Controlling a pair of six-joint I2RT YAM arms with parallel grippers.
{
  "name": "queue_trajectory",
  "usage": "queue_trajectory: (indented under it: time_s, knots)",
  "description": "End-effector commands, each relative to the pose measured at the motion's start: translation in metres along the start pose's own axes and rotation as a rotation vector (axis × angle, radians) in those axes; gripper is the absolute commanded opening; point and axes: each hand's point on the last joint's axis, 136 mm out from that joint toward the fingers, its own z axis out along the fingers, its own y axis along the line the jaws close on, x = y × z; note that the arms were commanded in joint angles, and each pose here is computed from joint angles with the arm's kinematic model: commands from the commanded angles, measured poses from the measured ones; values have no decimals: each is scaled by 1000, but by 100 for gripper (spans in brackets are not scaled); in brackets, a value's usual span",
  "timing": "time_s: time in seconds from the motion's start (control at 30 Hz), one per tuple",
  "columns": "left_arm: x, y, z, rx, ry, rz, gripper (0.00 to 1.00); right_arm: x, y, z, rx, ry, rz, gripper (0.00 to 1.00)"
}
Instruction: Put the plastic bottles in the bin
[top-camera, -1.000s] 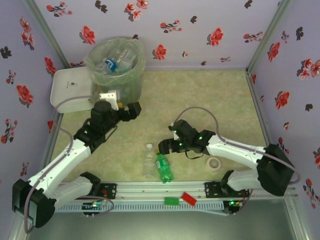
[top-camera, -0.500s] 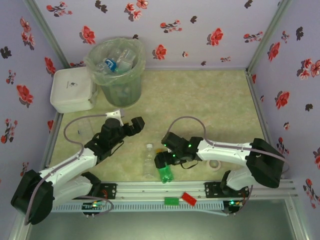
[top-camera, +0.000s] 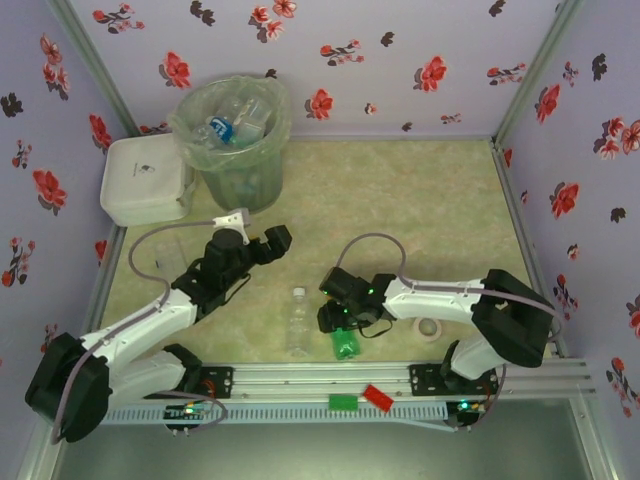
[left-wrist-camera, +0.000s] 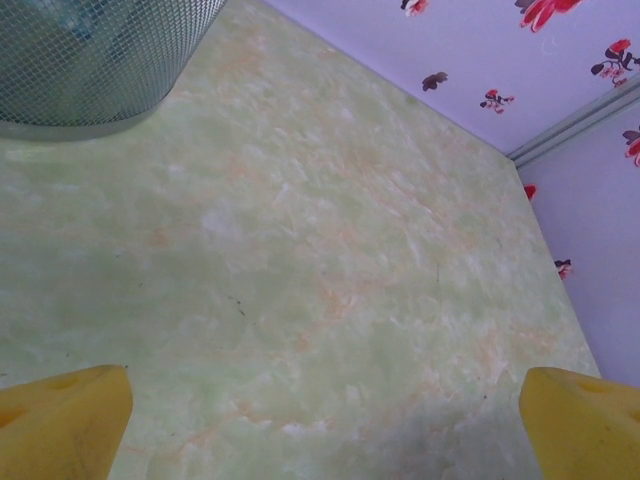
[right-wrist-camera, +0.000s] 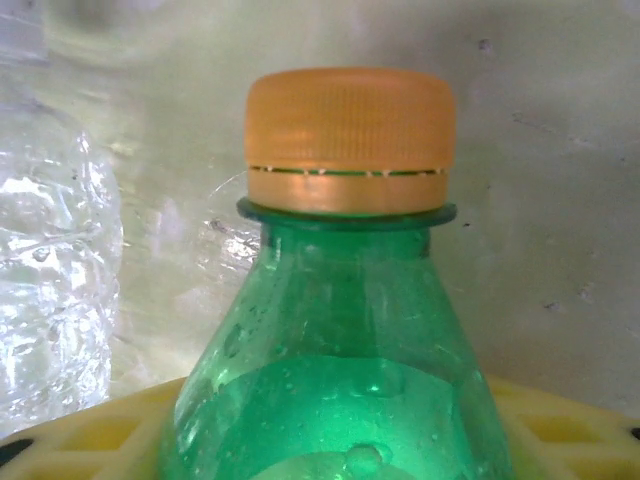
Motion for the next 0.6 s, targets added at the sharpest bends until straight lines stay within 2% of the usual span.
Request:
queue_trajectory:
  time_s: [0.0,0.17,0.4,0.57]
  knots:
    - [-10,-17,2,31,-31,27,100,-21,4,-10,-22,-70,26,58]
    - [-4,-29,3,56,-13,54,100,-65,1,-38,-113,-173,108,56]
    - [10,-62,9,149,35,117,100,-158,5,-91,-279,-471,239,53]
    - [26,-91,18,226,110,190,100,-201,29,-117,-397,-553,250,52]
